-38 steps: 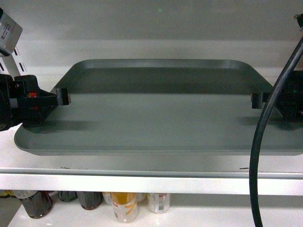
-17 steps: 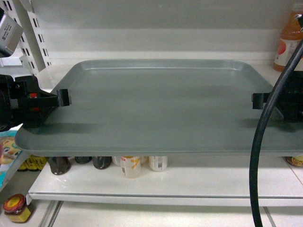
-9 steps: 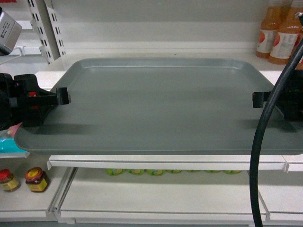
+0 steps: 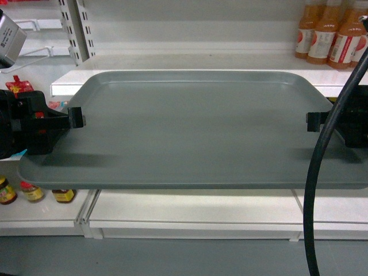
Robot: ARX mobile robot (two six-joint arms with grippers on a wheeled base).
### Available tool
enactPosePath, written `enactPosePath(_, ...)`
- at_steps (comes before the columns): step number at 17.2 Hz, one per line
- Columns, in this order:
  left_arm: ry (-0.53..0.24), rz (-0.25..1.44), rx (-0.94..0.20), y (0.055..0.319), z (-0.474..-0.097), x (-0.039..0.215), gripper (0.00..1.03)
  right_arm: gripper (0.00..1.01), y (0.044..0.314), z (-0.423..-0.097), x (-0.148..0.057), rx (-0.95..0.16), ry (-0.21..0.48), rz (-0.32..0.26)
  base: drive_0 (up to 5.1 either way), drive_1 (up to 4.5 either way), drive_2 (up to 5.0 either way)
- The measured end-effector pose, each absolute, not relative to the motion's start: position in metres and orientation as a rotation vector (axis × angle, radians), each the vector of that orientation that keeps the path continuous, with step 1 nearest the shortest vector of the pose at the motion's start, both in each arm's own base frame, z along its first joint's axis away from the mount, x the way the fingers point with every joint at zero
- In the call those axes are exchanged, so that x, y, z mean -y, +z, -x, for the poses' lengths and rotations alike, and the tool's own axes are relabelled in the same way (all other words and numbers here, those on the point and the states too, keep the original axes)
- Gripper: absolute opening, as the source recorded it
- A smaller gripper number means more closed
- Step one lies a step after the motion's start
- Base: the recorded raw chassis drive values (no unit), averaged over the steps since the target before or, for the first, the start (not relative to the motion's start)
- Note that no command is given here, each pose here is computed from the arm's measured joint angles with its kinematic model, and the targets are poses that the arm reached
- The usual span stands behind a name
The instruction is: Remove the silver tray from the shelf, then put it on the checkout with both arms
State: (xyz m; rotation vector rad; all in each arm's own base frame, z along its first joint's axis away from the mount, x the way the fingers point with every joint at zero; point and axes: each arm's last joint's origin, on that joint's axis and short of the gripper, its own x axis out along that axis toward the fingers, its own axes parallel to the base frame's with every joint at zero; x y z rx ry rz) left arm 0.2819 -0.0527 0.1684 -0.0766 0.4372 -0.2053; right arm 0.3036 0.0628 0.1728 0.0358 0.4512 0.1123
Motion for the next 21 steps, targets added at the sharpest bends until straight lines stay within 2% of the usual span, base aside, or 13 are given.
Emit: enactPosePath(21, -0.205, 0.077, -0.44, 0.1682, -0.2814, 0.0527, 0.04, 0.03, 0.172, -0.3022, -0.0624, -0.46, 0.112, -0.035, 0.0, -4.28, 4.4)
